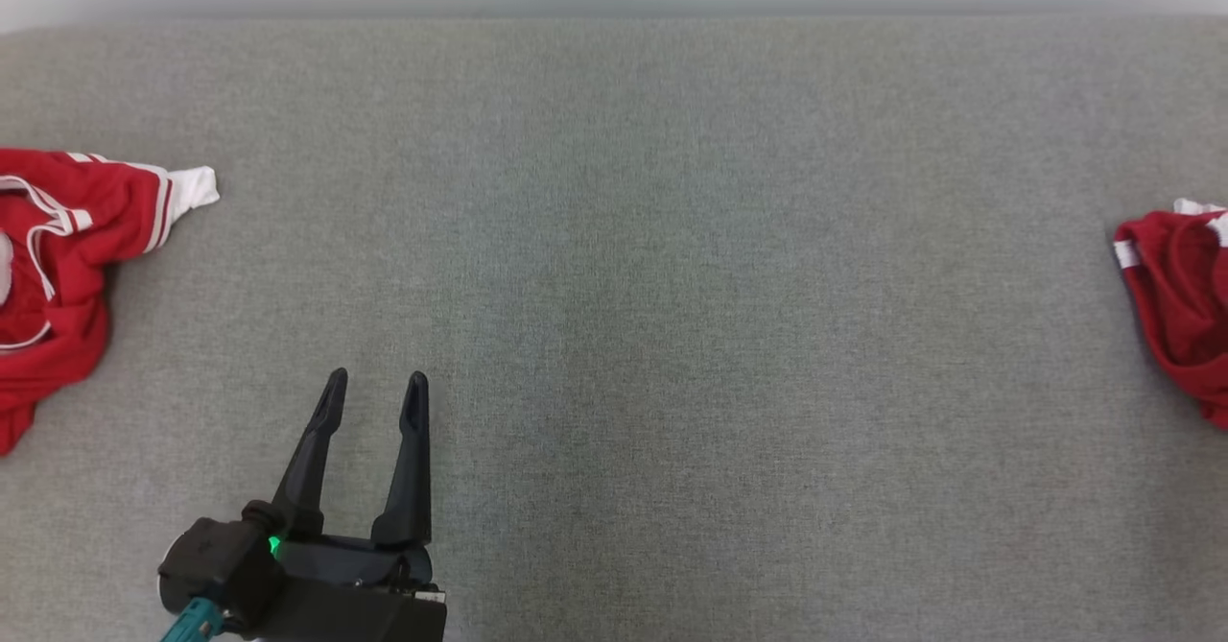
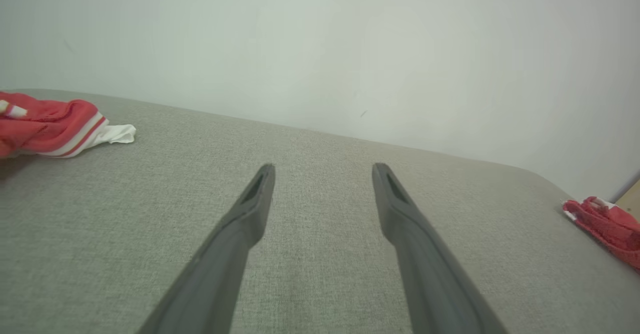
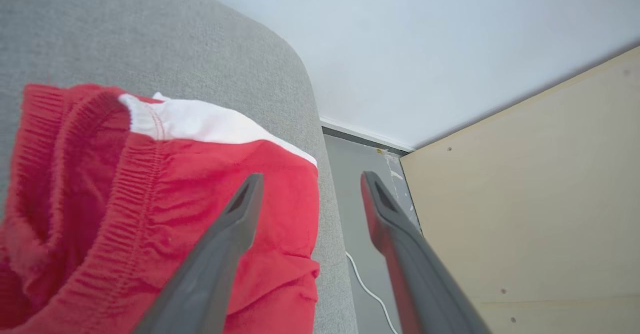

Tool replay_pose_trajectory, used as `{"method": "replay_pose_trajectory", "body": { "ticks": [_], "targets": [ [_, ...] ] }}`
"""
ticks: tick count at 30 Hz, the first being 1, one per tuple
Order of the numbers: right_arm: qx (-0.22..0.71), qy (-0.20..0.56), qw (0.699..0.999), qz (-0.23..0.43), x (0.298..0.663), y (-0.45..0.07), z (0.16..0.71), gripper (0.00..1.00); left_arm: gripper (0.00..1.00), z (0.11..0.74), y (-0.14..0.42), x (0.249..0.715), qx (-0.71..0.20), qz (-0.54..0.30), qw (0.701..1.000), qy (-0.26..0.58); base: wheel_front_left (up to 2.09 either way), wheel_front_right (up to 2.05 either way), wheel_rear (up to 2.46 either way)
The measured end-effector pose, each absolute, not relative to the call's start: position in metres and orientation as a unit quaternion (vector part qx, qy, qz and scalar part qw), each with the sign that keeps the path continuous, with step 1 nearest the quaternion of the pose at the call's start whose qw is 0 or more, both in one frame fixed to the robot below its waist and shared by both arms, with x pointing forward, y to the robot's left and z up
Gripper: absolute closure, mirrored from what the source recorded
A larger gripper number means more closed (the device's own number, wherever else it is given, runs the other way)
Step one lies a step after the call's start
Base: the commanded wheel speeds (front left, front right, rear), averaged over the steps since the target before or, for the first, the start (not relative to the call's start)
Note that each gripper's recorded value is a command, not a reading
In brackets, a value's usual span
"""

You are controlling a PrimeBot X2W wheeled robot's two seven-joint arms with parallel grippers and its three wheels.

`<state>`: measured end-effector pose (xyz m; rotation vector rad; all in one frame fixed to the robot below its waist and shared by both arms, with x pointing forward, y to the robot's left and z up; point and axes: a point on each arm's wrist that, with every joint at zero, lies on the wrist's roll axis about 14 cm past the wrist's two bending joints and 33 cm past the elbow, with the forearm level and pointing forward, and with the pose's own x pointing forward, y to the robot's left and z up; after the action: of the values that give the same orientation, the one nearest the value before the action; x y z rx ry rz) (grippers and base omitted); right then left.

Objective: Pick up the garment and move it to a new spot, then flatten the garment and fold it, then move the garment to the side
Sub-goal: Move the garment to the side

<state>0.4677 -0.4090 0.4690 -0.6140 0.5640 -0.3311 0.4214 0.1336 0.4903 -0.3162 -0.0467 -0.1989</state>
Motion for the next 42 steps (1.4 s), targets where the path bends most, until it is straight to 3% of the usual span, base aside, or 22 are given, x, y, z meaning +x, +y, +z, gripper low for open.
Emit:
{"method": "replay_pose_trajectory", "body": {
  "ticks": [5,11,23,32,42],
  "targets": [
    [-0.271,0.186,0.934,-0.142,0.475,-0.392,0.496,0.0,0.0,0.512,0.137,0.418,-0.16,-0.093,0.981,-0.054,0.0,0.0,0.0],
    [-0.19,0.071,0.976,-0.081,0.481,-0.333,0.521,0.0,0.0,0.529,0.154,0.405,-0.163,-0.06,0.982,-0.08,0.0,0.0,0.0],
    [-0.063,-0.059,0.995,0.046,0.425,-0.211,0.547,0.0,0.0,0.543,0.171,0.364,-0.156,-0.031,0.982,-0.1,0.0,0.0,0.0],
    [-0.02,-0.045,0.993,0.105,0.384,-0.144,0.532,0.0,0.0,0.54,0.184,0.343,-0.134,-0.013,0.986,-0.099,0.0,0.0,0.0],
    [0.002,-0.002,0.996,0.084,0.369,-0.148,0.514,0.0,0.0,0.509,0.173,0.334,-0.107,-0.029,0.993,-0.048,0.0,0.0,0.0]
  ]
}}
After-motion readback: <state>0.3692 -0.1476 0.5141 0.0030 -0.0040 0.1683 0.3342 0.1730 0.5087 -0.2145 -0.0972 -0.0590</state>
